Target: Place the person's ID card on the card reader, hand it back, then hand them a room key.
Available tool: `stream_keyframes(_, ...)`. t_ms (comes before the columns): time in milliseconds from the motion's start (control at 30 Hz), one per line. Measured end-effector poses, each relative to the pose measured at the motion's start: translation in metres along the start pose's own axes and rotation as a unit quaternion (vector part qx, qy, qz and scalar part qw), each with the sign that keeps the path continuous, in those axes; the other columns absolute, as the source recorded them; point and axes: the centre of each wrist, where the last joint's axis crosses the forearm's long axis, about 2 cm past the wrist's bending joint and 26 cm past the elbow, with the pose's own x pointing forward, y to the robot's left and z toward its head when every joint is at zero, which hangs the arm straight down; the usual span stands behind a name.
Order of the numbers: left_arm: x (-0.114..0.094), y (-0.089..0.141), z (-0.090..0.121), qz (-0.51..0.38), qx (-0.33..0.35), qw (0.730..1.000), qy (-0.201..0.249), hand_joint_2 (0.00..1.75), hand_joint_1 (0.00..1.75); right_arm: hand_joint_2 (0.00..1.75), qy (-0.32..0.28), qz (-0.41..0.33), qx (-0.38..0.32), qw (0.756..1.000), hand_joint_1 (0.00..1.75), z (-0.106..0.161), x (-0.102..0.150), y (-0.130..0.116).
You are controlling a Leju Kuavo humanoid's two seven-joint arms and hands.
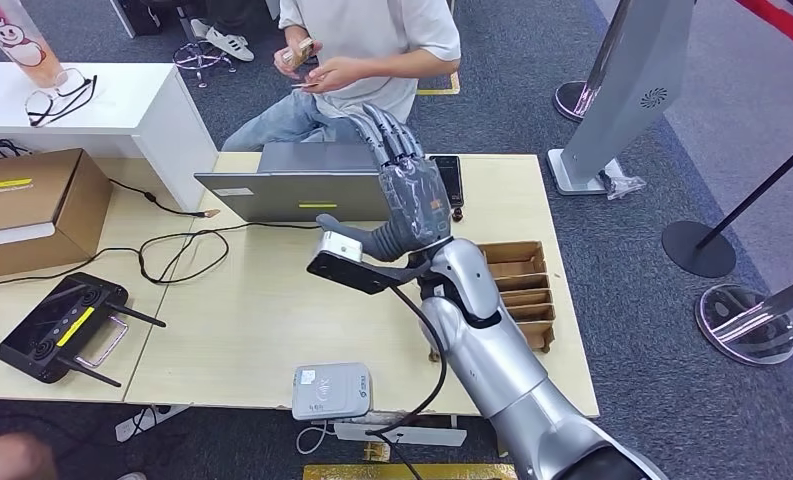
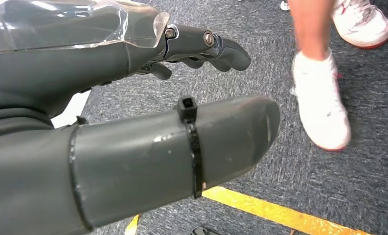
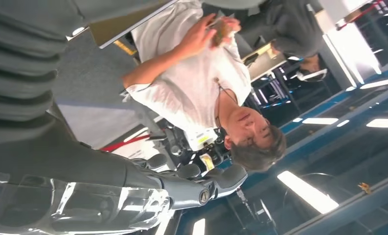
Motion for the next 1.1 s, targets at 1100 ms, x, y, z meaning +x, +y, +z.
stream_keyframes(1100, -0.007, 0.01, -0.005, -0.015, 0.025, 0.999, -0.017, 0.0, 0.0, 0.0, 0.012, -0.104, -0.023, 0.994, 0.0, 0.05, -0.035, -0.036)
